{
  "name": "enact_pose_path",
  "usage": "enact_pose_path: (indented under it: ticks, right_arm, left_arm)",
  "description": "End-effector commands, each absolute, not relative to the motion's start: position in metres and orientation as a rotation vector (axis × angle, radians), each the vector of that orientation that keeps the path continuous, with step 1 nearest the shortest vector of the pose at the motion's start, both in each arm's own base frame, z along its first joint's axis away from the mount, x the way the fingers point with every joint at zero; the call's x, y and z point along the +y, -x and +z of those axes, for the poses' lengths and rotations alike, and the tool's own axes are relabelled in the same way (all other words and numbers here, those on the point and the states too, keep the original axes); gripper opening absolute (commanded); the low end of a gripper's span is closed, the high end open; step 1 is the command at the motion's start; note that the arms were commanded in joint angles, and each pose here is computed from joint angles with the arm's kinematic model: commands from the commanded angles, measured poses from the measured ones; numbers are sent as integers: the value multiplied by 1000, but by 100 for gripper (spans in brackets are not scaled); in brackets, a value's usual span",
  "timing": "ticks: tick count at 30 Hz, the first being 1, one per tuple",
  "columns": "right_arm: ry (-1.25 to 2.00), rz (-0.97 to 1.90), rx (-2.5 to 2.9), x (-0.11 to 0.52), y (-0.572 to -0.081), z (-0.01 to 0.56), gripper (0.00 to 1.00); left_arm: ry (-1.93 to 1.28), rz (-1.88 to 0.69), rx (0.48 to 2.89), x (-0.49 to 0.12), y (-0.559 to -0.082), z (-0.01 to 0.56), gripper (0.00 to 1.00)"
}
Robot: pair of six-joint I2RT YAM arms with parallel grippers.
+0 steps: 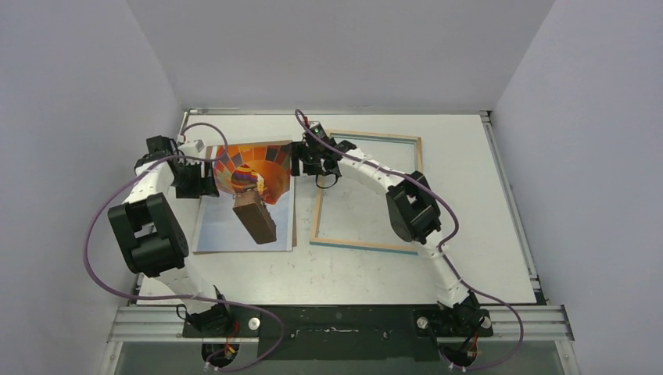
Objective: Put the photo into the frame
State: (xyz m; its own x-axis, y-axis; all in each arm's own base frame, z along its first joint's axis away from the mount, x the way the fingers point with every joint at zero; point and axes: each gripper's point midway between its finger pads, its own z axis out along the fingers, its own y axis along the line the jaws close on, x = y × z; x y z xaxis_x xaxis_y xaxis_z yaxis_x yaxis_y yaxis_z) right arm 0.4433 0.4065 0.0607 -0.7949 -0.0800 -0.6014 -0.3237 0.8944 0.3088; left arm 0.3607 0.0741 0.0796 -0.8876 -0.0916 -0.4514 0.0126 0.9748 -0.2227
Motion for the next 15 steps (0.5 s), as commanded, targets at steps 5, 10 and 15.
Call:
enact_pose_path:
  ticks: [5, 10, 15]
  right_arm:
    - [147, 745, 2338, 420, -491, 86, 76]
    - [132, 768, 2330, 427, -502, 77, 76]
    - [110, 821, 2326, 434, -506, 68, 76]
  left_arm:
    - [87, -140, 2644, 115, -386, 61, 47]
    - [150, -45, 2614, 138, -407, 57, 44]
    - [174, -3, 2583, 150, -425, 56, 42]
